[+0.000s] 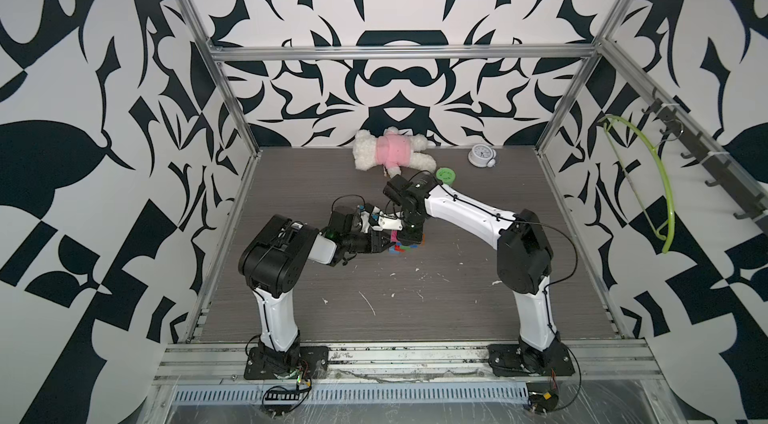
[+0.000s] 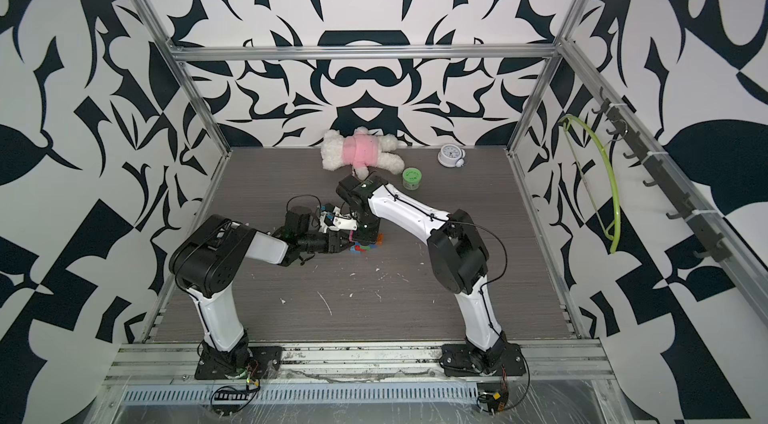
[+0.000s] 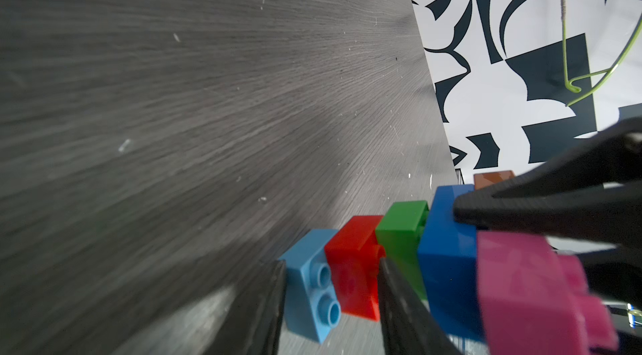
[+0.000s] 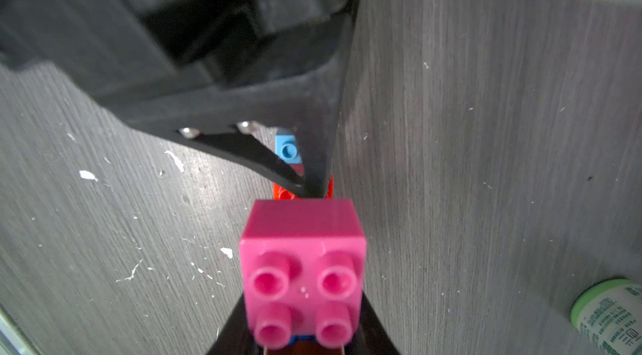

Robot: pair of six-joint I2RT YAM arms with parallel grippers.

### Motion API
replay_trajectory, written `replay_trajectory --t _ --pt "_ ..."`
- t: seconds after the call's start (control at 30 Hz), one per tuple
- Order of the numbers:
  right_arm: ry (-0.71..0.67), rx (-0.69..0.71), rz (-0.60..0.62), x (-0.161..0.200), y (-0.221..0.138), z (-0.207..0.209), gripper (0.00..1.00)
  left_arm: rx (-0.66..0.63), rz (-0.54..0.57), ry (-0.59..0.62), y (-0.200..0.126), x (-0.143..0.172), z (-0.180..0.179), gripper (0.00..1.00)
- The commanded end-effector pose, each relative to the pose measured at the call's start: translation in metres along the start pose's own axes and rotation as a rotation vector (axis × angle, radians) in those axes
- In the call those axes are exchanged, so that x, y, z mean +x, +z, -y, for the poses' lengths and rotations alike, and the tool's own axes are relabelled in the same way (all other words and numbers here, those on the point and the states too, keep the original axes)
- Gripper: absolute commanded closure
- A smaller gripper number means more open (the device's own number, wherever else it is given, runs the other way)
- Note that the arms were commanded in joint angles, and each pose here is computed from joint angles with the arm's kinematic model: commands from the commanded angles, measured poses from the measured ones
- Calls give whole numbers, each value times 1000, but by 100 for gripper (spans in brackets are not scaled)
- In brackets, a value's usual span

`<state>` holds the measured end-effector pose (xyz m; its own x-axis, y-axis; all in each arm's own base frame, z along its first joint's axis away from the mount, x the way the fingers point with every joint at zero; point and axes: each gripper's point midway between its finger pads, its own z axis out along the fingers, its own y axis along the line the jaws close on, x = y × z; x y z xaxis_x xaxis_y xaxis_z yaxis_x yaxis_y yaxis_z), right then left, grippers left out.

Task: Assemble the letter y with lego
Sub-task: Assemble the lego brick with the lego brick.

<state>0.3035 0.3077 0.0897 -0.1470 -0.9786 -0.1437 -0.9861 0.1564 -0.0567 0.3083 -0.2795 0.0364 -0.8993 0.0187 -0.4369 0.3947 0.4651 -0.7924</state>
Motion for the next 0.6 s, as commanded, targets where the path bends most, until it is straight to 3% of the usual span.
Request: replay_trajectory --t 0.0,0.57 --pt "-18 -59 -38 7 13 -17 84 -213 -171 -207 -2 72 -57 54" --pt "0 -63 -62 16 15 -22 85 -214 -172 -207 -2 72 -57 54"
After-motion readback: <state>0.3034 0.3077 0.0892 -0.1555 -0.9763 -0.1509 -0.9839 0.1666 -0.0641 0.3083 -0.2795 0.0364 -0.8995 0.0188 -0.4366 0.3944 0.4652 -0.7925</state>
